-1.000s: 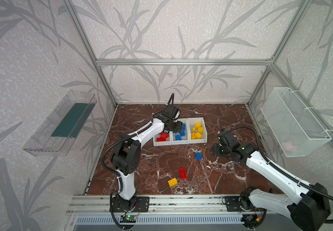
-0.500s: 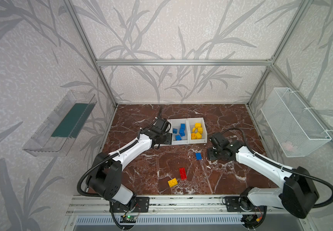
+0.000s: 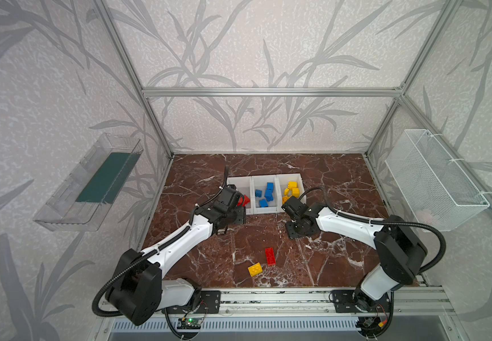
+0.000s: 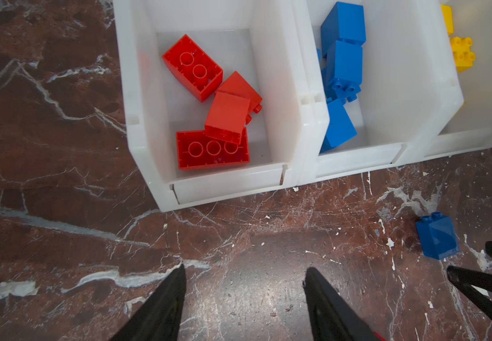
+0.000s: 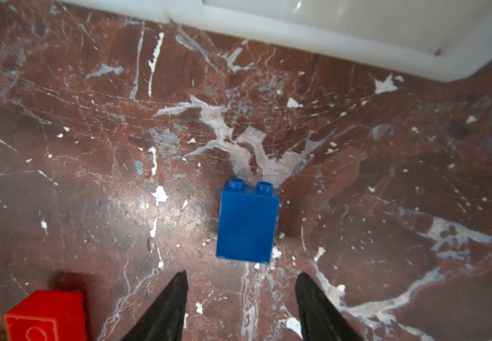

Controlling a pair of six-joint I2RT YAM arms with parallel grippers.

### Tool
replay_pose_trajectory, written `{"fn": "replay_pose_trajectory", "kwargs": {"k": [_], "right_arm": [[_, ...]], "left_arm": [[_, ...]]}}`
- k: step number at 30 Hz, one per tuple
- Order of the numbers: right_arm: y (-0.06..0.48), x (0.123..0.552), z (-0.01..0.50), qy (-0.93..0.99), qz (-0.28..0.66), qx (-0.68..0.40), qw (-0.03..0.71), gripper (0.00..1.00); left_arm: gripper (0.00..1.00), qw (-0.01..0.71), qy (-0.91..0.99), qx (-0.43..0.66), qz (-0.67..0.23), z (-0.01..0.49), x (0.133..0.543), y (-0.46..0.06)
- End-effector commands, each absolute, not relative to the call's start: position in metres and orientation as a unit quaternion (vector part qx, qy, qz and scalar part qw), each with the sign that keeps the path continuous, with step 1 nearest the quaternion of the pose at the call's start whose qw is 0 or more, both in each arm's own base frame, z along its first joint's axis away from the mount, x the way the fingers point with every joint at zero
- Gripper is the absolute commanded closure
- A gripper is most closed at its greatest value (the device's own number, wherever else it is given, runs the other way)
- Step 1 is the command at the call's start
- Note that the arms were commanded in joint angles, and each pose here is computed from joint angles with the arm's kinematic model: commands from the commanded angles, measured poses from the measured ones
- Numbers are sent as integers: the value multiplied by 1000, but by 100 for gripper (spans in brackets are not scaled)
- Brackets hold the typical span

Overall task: Sort the legos into containers by color
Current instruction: Pick up the lego from the center of the table.

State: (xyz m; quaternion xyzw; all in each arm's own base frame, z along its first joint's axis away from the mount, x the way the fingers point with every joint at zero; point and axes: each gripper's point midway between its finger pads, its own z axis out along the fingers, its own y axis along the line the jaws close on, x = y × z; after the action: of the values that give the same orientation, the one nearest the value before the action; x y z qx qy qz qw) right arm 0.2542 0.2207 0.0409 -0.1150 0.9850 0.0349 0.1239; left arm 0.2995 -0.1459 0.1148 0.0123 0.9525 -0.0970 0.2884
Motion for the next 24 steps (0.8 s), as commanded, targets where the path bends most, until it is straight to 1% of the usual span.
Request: {"fn": "replay_pose_trajectory", "kwargs": {"k": [1,6,14,19,24], "right_arm": [[224,258,39,984,28,-123,122,43],[225,259,27,985,17,-129,109,48],[224,260,15,986,-2,-131,98,62],[226,263,21,985,0,-135,106,70],[235,270,48,980,13,-150,129,72]], "left_arm": [[33,300,949,-9,-91,117,299,-138],[33,301,949,-12,-92,117,297,-137],[33,303,948,-15,-95,117,294,-135],[33,307,947,-19,-95,117,292,-133],[33,315,944,-25,-97,120,289,-130]]}}
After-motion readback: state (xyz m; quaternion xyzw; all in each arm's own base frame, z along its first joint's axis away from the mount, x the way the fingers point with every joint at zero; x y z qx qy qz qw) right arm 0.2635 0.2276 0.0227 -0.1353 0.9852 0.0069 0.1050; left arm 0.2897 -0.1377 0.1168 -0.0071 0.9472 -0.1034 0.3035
